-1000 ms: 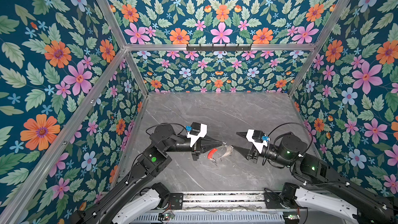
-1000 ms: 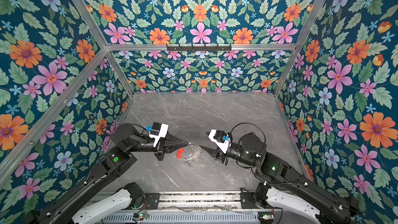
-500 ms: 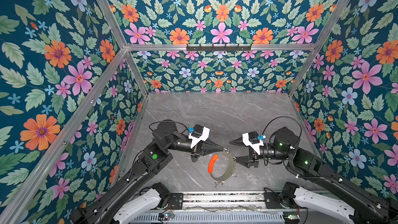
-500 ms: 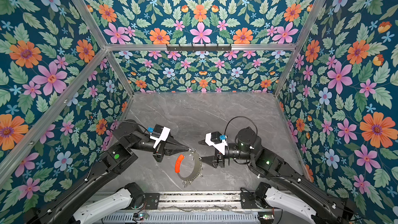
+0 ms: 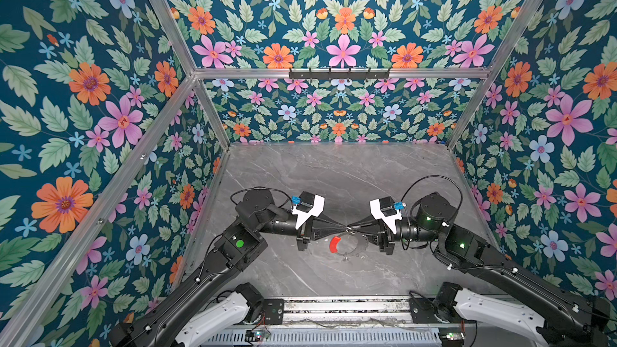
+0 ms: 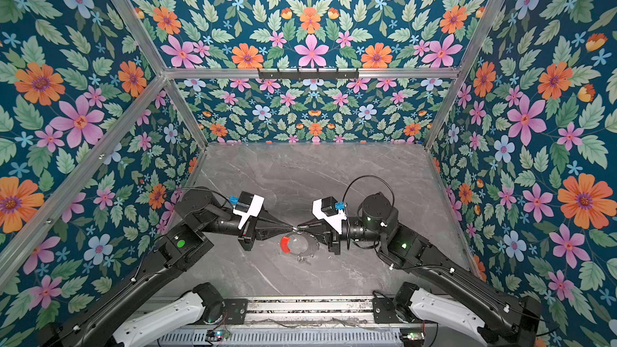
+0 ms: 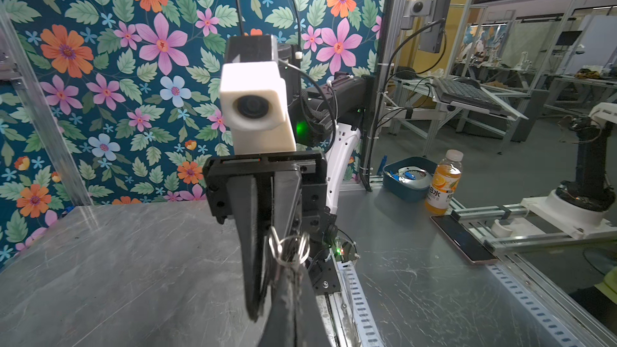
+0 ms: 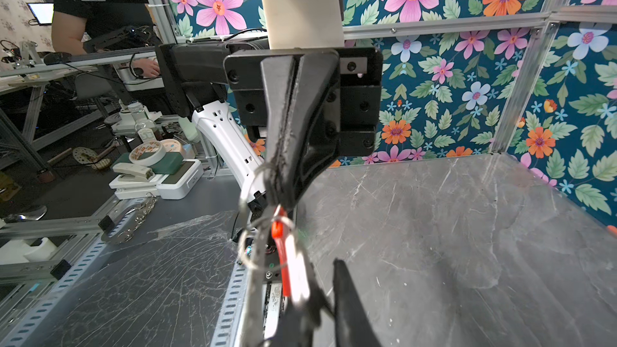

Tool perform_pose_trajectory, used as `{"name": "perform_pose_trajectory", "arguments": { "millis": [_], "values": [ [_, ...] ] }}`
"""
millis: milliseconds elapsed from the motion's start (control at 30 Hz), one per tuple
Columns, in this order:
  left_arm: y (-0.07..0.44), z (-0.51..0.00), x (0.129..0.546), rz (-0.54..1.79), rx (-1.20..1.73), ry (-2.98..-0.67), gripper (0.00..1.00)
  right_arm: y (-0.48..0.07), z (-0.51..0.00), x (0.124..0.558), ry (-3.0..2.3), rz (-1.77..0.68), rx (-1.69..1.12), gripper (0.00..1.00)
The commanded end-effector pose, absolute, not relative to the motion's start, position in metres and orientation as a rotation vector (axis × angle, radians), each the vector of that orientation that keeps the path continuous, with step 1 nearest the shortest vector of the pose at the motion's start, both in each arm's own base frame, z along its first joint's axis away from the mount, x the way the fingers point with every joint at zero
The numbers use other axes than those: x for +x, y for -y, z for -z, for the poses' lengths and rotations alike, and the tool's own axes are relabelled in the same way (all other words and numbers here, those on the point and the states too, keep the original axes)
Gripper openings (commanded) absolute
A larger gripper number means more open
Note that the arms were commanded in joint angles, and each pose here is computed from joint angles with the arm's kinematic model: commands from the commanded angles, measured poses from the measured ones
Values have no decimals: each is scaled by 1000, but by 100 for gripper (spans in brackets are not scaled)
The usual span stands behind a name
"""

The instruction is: Remove the keys from the keyring

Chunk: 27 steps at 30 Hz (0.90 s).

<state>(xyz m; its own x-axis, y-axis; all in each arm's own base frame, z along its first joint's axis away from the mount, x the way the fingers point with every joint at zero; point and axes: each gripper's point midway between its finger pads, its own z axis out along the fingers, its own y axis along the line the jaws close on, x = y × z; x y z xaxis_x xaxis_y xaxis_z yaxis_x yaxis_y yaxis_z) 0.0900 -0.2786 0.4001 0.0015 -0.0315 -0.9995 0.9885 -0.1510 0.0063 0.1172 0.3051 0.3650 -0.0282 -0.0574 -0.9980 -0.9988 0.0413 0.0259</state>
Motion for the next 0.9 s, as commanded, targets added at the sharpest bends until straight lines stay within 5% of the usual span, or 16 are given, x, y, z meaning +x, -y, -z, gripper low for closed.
{"name": "perform_pose_trajectory", "arguments": {
  "millis": [0,867],
  "values": [
    [277,-404,92,1286,1296,-1101,0,-302,-368,123,-1301,-1100,-1200,0],
    [264,-391,153,997,1054,-1540,0,-303,-348,228,-1569,-178,-1162,0]
  ]
}}
